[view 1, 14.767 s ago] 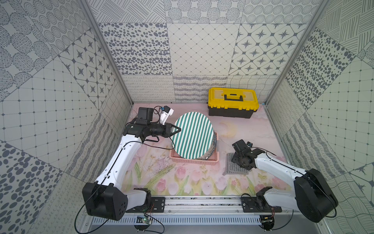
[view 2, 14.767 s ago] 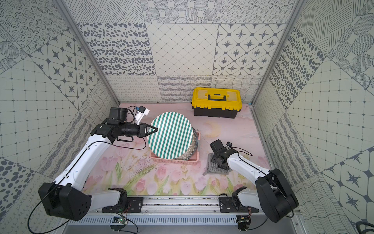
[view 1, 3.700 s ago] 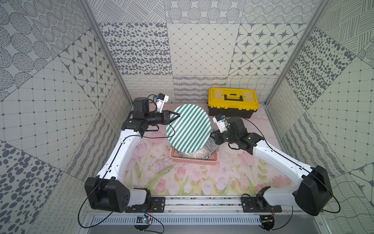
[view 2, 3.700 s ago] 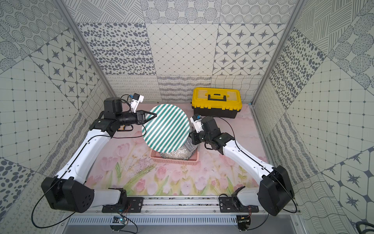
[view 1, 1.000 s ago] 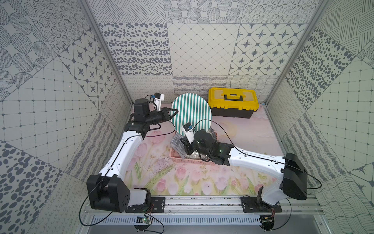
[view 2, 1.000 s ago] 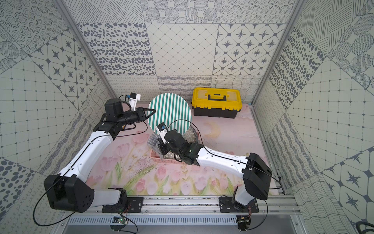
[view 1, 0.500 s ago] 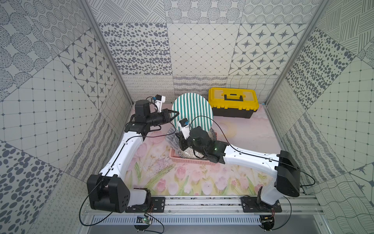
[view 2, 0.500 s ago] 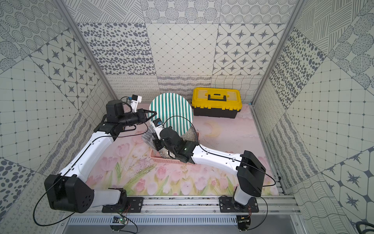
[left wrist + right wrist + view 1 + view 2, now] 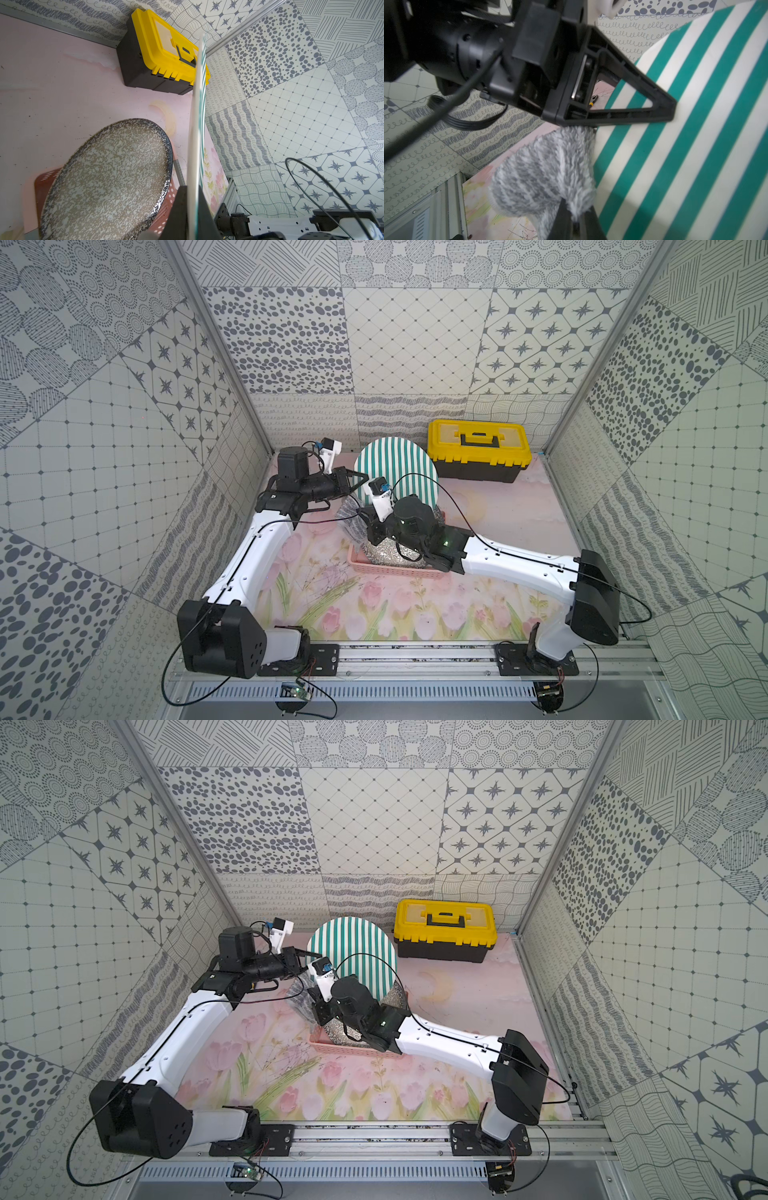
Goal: Wipe the wet plate dry
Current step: Wipe the plate with towel.
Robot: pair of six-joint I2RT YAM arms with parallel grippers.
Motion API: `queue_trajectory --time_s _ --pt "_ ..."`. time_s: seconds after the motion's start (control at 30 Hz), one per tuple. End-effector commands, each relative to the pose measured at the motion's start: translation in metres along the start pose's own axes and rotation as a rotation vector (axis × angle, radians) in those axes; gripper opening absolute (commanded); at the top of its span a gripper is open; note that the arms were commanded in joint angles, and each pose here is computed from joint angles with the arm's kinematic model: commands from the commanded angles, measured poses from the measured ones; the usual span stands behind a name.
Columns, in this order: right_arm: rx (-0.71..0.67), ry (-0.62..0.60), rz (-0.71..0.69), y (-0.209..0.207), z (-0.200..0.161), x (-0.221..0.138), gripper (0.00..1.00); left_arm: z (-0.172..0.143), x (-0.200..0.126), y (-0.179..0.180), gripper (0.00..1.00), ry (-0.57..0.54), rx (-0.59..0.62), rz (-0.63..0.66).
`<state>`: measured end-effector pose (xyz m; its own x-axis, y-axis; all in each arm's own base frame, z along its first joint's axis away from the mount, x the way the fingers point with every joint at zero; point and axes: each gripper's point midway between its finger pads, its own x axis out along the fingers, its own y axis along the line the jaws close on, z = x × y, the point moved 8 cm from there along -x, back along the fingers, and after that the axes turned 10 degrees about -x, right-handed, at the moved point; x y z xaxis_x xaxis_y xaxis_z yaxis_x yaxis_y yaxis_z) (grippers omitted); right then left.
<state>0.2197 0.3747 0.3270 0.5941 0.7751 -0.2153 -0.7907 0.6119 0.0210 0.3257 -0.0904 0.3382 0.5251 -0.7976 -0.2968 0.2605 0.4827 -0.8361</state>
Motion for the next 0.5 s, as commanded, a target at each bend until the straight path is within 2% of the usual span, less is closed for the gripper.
queue_trajectory --time_s 0.0,0.23,0.3,0.47 --pt "0.056 -0.207 -0.033 -0.020 0.052 -0.046 0.00 -0.001 -0.005 -0.004 0.00 0.021 0.067 -0.010" --pt "0.229 -0.139 -0.218 -0.078 0.025 -0.105 0.00 0.002 -0.005 -0.007 0.00 0.024 0.103 -0.020" --pt "0.264 -0.104 -0.340 -0.097 0.011 -0.125 0.00 0.002 -0.005 -0.011 0.00 0.032 0.114 -0.038" --pt "0.341 0.115 -0.699 -0.132 -0.050 -0.173 0.00 0.002 -0.008 -0.023 0.00 0.066 0.148 -0.111"
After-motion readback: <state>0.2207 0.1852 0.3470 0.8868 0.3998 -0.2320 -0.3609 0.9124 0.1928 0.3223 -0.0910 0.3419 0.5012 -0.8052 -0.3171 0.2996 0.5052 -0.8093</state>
